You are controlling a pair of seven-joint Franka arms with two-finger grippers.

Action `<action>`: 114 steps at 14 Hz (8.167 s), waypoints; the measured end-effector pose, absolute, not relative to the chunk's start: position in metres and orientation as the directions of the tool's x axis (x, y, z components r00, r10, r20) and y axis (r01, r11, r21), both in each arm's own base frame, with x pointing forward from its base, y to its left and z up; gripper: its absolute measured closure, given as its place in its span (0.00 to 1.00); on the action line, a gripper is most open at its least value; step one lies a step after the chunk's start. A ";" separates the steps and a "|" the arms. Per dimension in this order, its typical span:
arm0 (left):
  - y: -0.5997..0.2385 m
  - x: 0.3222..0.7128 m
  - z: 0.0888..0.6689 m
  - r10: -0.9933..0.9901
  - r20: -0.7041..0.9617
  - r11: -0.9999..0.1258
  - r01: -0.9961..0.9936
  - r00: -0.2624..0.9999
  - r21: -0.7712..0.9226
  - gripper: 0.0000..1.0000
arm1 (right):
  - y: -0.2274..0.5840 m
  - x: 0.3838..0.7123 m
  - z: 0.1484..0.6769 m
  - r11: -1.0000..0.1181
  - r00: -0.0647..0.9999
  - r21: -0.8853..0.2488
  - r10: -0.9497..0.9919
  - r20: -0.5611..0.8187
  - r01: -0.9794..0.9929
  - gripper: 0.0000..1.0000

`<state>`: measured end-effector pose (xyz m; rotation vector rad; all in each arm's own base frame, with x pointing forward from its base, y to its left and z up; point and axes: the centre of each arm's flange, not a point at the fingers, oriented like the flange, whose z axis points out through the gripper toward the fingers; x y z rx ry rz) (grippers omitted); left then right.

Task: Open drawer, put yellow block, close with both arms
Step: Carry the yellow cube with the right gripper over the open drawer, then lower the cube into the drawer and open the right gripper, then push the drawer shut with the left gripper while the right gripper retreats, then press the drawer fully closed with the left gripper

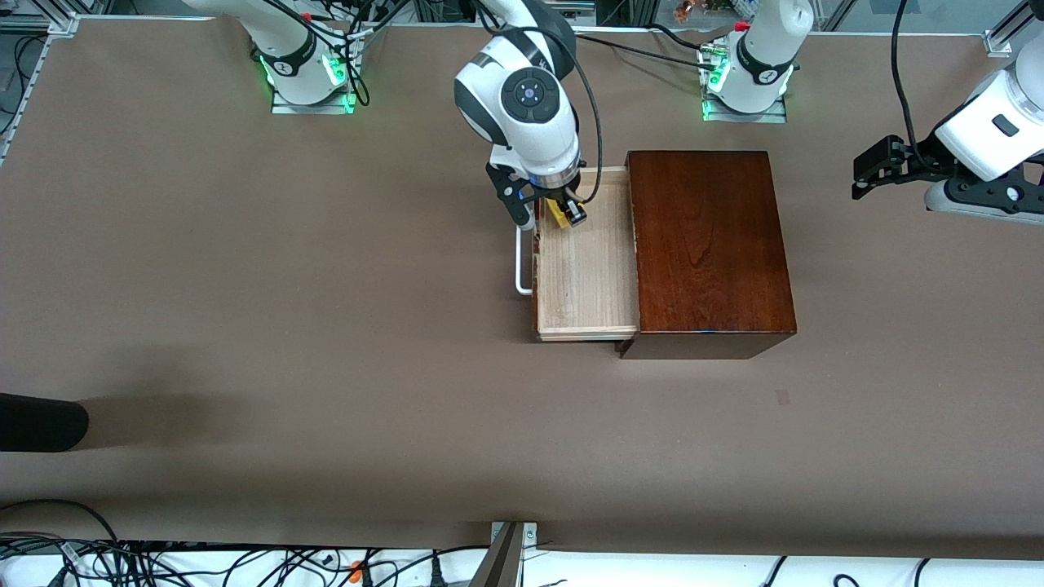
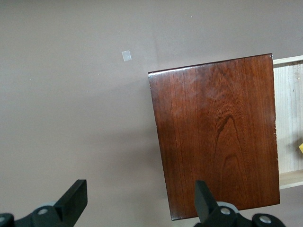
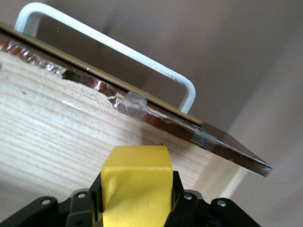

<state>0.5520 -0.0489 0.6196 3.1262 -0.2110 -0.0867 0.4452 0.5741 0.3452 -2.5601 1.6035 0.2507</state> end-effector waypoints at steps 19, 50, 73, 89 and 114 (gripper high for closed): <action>-0.054 0.552 0.619 -0.141 -0.055 -0.990 -0.140 0.988 0.023 0.00 | 0.502 0.524 0.469 -0.595 0.596 -0.046 -0.794 -0.124 -0.802 0.00; -0.547 0.460 0.341 -0.992 -0.117 0.052 -0.998 -0.054 0.024 0.00 | -0.015 0.593 0.535 -0.976 0.970 0.034 0.212 -0.118 0.217 0.00; -0.526 0.479 0.325 -0.969 -0.247 0.008 -1.000 -0.015 0.029 0.00 | -0.035 0.560 0.581 -0.980 0.976 0.033 0.193 -0.103 0.197 0.00; -0.454 0.504 0.318 -0.894 -0.447 -0.103 -0.989 0.047 0.103 0.00 | -0.035 0.559 0.580 -0.980 0.975 0.030 0.191 -0.114 0.196 0.00; -0.454 0.521 0.499 -0.579 -0.058 -0.801 -0.580 0.813 -0.146 0.00 | -0.035 0.559 0.579 -0.981 0.975 0.023 0.191 -0.114 0.195 0.00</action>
